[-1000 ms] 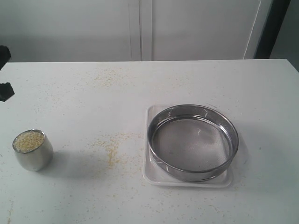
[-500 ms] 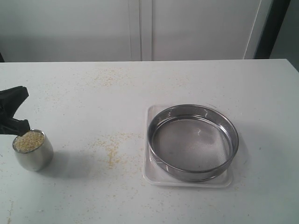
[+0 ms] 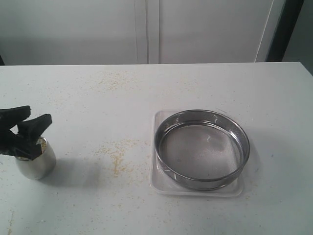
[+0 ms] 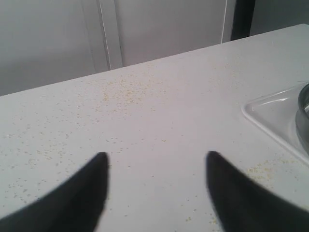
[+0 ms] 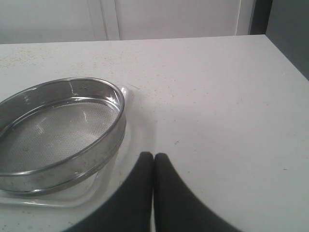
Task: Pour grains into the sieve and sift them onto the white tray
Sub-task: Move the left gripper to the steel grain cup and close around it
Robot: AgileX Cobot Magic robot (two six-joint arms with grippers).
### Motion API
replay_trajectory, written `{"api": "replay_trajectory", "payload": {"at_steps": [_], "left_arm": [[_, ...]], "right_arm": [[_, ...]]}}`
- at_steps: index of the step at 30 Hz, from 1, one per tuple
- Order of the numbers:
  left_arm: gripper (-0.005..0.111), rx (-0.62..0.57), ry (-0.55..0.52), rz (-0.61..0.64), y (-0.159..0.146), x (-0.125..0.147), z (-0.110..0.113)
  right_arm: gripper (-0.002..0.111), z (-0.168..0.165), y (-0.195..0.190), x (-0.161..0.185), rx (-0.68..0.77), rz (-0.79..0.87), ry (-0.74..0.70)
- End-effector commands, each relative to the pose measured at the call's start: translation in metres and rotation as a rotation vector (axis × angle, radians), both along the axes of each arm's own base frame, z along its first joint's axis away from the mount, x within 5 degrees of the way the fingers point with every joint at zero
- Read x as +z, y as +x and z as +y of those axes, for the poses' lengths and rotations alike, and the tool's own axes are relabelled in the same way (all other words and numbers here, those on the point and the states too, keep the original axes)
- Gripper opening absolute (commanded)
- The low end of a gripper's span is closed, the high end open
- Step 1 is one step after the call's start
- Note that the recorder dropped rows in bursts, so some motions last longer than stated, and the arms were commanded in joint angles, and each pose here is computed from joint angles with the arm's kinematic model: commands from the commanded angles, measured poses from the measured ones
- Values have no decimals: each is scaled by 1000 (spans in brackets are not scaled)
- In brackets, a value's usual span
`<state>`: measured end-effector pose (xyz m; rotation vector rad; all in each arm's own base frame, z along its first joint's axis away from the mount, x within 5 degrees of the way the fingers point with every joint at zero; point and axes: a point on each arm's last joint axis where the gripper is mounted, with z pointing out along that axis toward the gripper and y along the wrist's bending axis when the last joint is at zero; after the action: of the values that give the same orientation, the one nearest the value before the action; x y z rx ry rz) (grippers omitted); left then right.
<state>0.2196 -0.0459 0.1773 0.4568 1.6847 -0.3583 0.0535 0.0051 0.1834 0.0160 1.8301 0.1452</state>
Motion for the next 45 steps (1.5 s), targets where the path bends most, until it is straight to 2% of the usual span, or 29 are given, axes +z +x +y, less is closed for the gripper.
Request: {"api": "replay_trajectory", "payload": {"at_steps": [1,4,8,45], "left_arm": [[104,27,-25,32,-1,-3,2],[105,86,-18,94,0,-8,7],[105,94,-17,116,1,-10,8],[105,16,40,259,5,-59,3]], "right_arm": [[0,0,0,-1,5,-5,-9],[0,0,0,-1,5,-5,-9],[0,0,0,-1,5,-5,-9],[0,0,0,-1,5,-5,-9]]}}
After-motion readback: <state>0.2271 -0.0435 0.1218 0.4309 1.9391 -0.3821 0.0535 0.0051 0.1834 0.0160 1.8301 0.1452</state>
